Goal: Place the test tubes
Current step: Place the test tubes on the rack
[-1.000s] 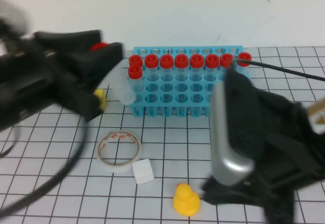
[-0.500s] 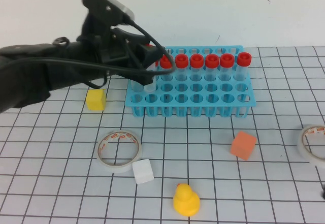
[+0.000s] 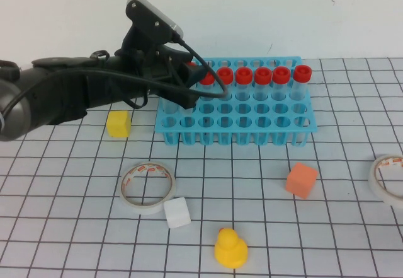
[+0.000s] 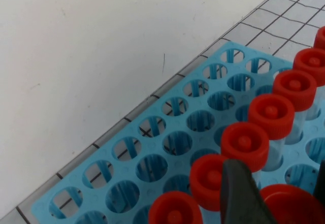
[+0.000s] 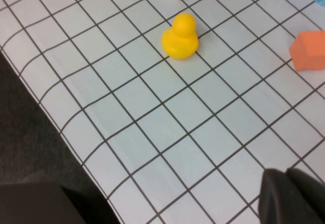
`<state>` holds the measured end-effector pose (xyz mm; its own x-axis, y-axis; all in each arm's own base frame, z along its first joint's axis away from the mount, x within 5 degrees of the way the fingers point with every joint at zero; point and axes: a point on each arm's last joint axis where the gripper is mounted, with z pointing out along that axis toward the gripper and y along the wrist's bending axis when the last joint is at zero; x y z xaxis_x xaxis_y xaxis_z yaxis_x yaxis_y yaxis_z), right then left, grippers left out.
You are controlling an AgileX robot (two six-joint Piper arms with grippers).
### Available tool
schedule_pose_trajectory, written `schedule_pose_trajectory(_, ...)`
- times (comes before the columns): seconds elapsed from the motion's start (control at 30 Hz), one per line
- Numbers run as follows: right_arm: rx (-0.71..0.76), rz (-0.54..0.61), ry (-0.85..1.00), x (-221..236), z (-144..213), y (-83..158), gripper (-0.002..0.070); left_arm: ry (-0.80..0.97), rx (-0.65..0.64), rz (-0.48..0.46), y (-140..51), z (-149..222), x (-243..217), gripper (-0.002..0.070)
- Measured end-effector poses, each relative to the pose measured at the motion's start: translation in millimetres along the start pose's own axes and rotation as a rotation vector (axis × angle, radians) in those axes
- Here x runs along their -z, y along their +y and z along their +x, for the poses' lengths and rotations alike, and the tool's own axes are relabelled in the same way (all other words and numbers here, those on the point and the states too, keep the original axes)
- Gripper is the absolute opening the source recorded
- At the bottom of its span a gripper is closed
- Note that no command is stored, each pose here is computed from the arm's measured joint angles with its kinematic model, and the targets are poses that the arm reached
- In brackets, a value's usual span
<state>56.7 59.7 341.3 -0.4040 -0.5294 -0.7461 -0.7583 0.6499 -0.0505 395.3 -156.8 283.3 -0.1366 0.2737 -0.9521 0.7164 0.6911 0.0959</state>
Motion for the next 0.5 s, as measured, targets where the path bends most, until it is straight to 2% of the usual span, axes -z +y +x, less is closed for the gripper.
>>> schedule_pose_trajectory(0.5,0.008,0.029,-0.001,0.5,1.5,-2.5,0.0001,-0.001,0.03,0.003,3.3,4.5,-9.0,0.0261)
